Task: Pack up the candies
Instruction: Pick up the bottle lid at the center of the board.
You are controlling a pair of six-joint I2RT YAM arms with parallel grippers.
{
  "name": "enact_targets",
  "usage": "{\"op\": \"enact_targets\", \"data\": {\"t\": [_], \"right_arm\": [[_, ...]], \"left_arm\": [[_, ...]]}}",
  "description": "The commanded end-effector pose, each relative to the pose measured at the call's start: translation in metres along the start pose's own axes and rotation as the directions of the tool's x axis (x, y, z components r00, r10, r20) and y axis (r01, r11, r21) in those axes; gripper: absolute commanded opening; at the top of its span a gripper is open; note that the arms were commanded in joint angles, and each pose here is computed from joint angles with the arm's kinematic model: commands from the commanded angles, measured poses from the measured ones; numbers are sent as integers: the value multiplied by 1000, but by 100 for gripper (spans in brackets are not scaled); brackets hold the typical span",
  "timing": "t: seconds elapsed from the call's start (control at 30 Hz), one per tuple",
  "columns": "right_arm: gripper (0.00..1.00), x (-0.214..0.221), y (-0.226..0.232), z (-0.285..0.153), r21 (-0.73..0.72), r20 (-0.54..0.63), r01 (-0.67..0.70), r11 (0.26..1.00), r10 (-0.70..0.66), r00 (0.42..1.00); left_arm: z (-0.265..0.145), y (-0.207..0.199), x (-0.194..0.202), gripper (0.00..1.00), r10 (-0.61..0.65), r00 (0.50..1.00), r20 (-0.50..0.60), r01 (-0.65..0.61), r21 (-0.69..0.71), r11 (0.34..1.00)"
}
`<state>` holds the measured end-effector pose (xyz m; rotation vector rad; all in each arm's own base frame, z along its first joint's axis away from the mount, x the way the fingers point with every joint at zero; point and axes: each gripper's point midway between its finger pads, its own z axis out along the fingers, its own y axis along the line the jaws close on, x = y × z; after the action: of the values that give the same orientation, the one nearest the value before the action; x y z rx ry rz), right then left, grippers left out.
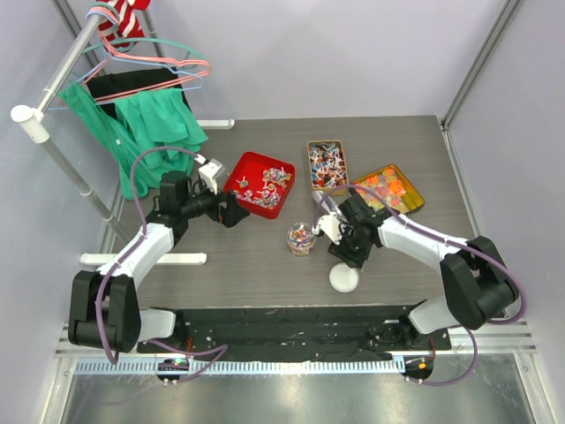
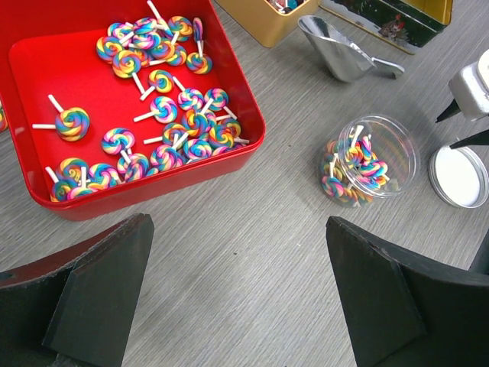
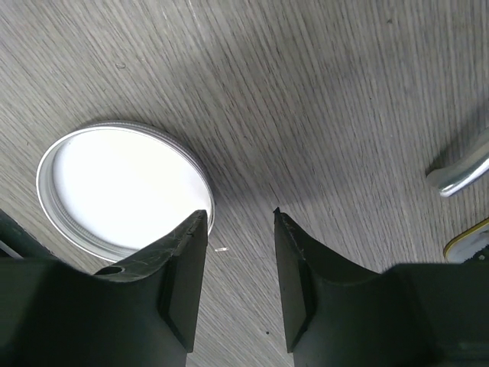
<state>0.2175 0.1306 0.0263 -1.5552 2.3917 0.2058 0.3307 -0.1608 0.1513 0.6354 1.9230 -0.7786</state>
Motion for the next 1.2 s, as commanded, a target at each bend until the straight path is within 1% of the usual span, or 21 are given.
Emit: {"op": "enact_targets", "data": {"t": [0.0, 0.2, 0.3, 0.33, 0.4, 0.43, 0.5, 0.6, 0.7, 0.73, 0.77, 0.8, 0.83, 0.87, 0.9, 0.93, 0.97, 1.0, 1.03, 1.07, 1.17], "right_arm": [[44, -4, 2, 4, 2, 5, 1, 1000, -1, 1000], [40, 1, 6, 16, -4, -54, 24, 1000, -24, 998], [34, 0, 7, 18, 0, -60, 31, 1000, -31, 998], [26, -1, 6, 18, 5, -59, 28, 1000, -27, 998], [14, 1, 5, 19, 11, -69, 30, 999, -30, 997], [1, 1, 3, 19, 16, -73, 26, 1000, -25, 997], [1, 1, 1, 19, 21, -82, 25, 999, -23, 996], [1, -8, 1, 11, 10, -61, 26, 1000, -26, 998], [1, -23, 1, -2, -26, -17, 18, 999, -19, 1000], [1, -35, -2, -9, -26, 16, 21, 999, -21, 1000], [1, -40, -2, -13, -38, 27, 18, 999, -17, 1000], [1, -41, -1, -17, -52, 23, 17, 998, -16, 1000], [1, -54, -5, -25, -51, 54, 23, 998, -20, 998], [1, -54, -3, -29, -66, 43, 23, 998, -20, 999], [1, -57, -5, -33, -67, 44, 26, 997, -23, 999], [1, -68, -11, -43, -53, 68, 37, 998, -34, 997], [1, -67, -10, -48, -65, 53, 40, 997, -36, 998], [1, -70, -12, -51, -67, 54, 43, 997, -39, 998], [1, -81, -18, -61, -51, 78, 58, 997, -54, 995], [1, -82, -18, -65, -60, 72, 57, 997, -53, 996], [1, -99, -25, -80, -74, 93, 67, 995, -60, 994]], "left_arm": [[-3, -5, -17, 100, 66, 996, 58, -67, 12, 998], [-4, -5, -17, 100, 66, 996, 58, -67, 14, 998], [-4, -6, -17, 100, 69, 996, 58, -70, 13, 997], [-4, -6, -18, 100, 70, 996, 61, -71, 15, 997], [-4, -5, -19, 100, 73, 995, 63, -74, 13, 997], [-3, -5, -20, 100, 71, 995, 65, -72, 14, 997], [-2, -8, -22, 100, 63, 996, 64, -65, 25, 998], [2, -14, -27, 100, 69, 996, 61, -72, 48, 996], [9, -24, -24, 100, 121, 992, 40, -123, 60, 991], [9, -26, -25, 100, 145, 989, 37, -147, 59, 987], [13, -34, -25, 100, 218, 975, 35, -220, 71, 973], [14, -31, -25, 100, 255, 967, 27, -256, 38, 966], [14, -33, -23, 100, 288, 958, 17, -288, 32, 957], [17, -42, -24, 100, 332, 943, 18, -333, 42, 942], [17, -41, -25, 100, 380, 925, 12, -380, 33, 924], [17, -39, -28, 100, 406, 914, 3, -406, 16, 914], [16, -38, -28, 100, 422, 906, -13, -422, 10, 906], [17, -41, -30, 100, 469, 883, -19, -469, 12, 883], [15, -38, -36, 100, 493, 869, -25, -494, -11, 870], [12, -41, -42, 100, 521, 854, -13, -521, -14, 853], [9, -48, -52, 100, 650, 759, 30, -649, -37, 760]]}}
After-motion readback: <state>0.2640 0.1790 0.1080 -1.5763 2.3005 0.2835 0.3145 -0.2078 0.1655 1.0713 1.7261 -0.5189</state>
